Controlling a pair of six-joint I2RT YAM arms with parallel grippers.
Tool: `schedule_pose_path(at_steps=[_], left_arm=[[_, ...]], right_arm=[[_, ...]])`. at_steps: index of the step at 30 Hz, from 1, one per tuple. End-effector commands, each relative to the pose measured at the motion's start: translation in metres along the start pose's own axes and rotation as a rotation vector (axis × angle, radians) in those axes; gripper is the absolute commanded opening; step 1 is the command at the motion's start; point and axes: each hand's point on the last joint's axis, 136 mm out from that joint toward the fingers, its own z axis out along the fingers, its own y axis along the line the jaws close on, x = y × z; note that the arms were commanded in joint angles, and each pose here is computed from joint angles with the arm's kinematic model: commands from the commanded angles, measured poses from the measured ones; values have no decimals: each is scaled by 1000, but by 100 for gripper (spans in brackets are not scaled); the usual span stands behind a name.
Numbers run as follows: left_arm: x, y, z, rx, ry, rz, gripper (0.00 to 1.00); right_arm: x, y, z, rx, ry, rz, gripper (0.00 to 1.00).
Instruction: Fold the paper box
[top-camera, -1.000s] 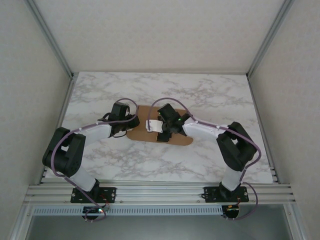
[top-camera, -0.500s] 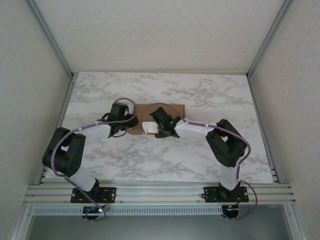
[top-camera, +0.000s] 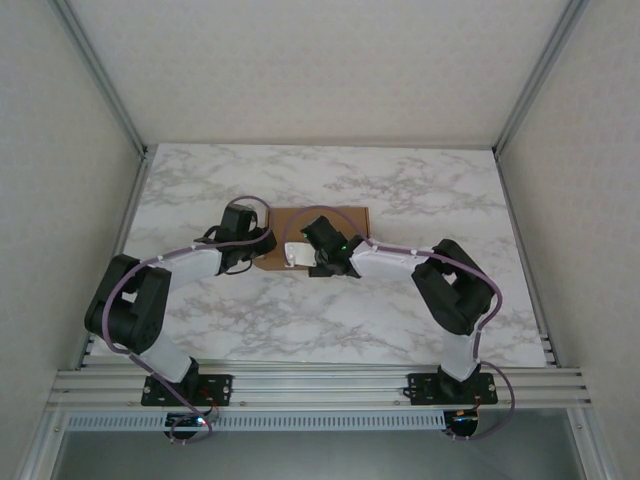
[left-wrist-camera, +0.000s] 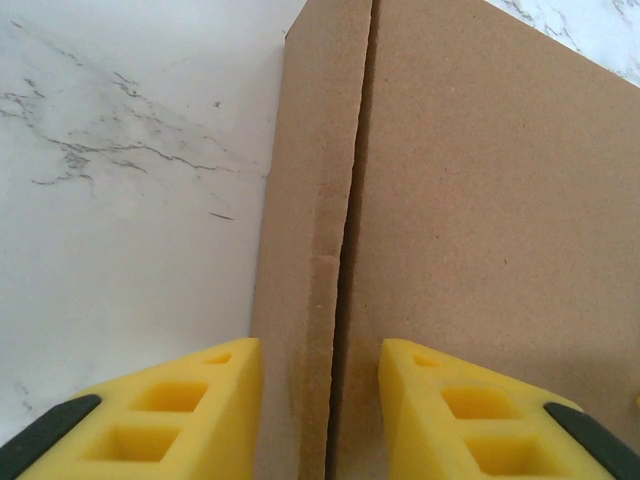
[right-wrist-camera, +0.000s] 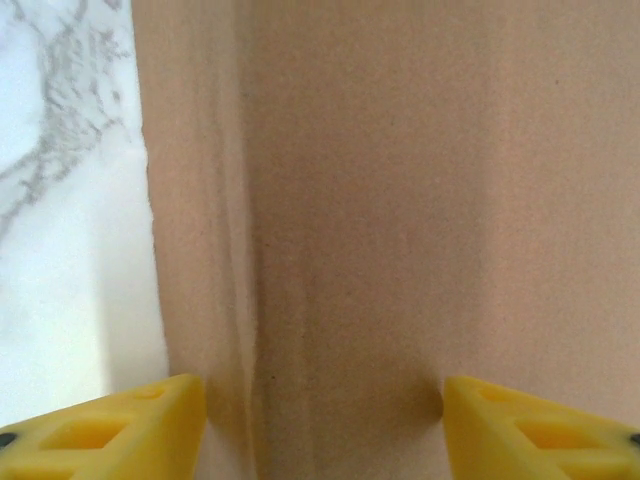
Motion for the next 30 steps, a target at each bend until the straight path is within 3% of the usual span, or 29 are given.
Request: schedule_pose_path(at_steps=[1, 8, 12, 18, 21, 23, 26, 30], left_arm=[[31, 23, 1, -87, 108, 16, 36], [23, 19, 0, -90, 97, 19, 37], [20, 20, 0, -107, 95, 25, 37], [19, 21, -2, -108, 85, 29, 38], [20, 20, 0, -104, 88, 26, 39], [21, 20, 2, -104, 91, 26, 40], [20, 21, 2, -107, 88, 27, 40], [19, 21, 3, -111, 88, 30, 40]], right_arm=[[-12, 7, -23, -63, -107, 111, 69], [-46, -14, -99, -91, -334, 385, 72], [-43, -36, -142, -51, -342, 657, 70], [31, -36, -173, 116, -182, 991, 63], [82, -32, -173, 202, -104, 1156, 70], [109, -27, -171, 175, -97, 1365, 80], [125, -20, -161, 22, -173, 1662, 81], [139, -12, -144, -66, -163, 1852, 82]])
